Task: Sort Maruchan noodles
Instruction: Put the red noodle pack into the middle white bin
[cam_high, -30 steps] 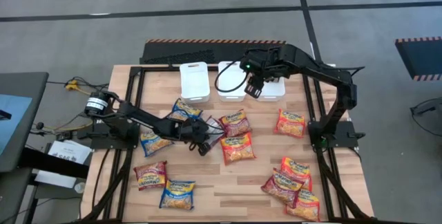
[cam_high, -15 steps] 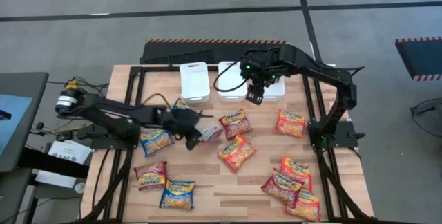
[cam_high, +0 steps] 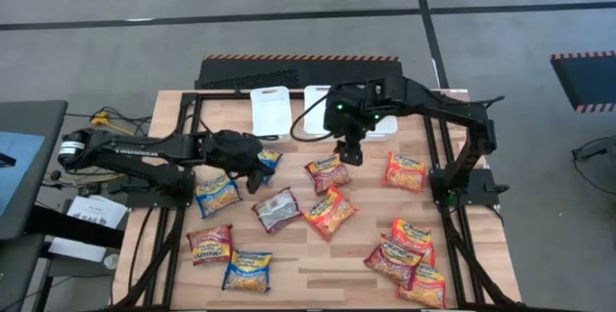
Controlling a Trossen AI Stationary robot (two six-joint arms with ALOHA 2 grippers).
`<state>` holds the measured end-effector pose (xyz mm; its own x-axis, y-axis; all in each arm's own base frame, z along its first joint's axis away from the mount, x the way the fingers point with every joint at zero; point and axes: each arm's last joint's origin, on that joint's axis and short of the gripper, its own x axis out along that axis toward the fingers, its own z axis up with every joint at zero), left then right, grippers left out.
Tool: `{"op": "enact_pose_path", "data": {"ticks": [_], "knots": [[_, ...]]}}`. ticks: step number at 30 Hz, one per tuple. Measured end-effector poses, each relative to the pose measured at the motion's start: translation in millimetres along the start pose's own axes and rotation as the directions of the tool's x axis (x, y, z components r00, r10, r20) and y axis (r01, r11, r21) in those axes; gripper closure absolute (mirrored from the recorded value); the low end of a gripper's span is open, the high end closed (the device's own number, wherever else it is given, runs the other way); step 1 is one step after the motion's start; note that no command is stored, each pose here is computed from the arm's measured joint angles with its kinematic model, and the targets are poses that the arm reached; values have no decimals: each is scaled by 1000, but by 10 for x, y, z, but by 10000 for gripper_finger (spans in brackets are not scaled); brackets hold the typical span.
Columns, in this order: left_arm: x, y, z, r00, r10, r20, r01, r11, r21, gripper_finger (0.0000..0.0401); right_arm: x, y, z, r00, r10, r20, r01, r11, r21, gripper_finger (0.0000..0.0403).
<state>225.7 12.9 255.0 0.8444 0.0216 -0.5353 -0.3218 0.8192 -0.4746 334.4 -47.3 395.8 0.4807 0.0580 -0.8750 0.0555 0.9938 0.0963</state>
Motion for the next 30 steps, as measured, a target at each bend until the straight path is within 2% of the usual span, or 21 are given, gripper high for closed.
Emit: {"op": "enact_pose_path", "data": {"ticks": [2,5,8,10,13,19,26,28,30], "knots": [[0,3,-45,999,-7,-53,9,1000,24,401,74,40,17,1000,6,-15,-7,1000,-14,163],[21,3,-123,989,-19,-144,26,999,45,401,175,189,54,999,28,-26,-31,993,-112,163],[97,-2,-262,965,-31,-259,44,998,46,401,317,372,53,996,52,-75,-65,981,-183,163],[147,32,-431,941,2,-339,18,998,56,401,443,508,102,995,70,-66,-83,972,-220,163],[246,-8,-539,934,-8,-358,33,997,64,401,599,661,123,993,86,-84,-105,960,-261,163],[435,-4,-706,900,53,-432,-21,997,79,401,995,966,227,991,125,-49,-134,926,-353,163],[656,77,-849,862,120,-493,-83,992,96,401,1438,1086,239,988,121,-98,-149,921,-361,163],[710,69,-852,871,103,-481,-71,994,85,401,1505,1115,251,988,127,-87,-150,919,-364,163],[754,69,-862,874,100,-476,-73,995,75,401,1616,1120,221,984,123,-130,-162,919,-360,163]]}}
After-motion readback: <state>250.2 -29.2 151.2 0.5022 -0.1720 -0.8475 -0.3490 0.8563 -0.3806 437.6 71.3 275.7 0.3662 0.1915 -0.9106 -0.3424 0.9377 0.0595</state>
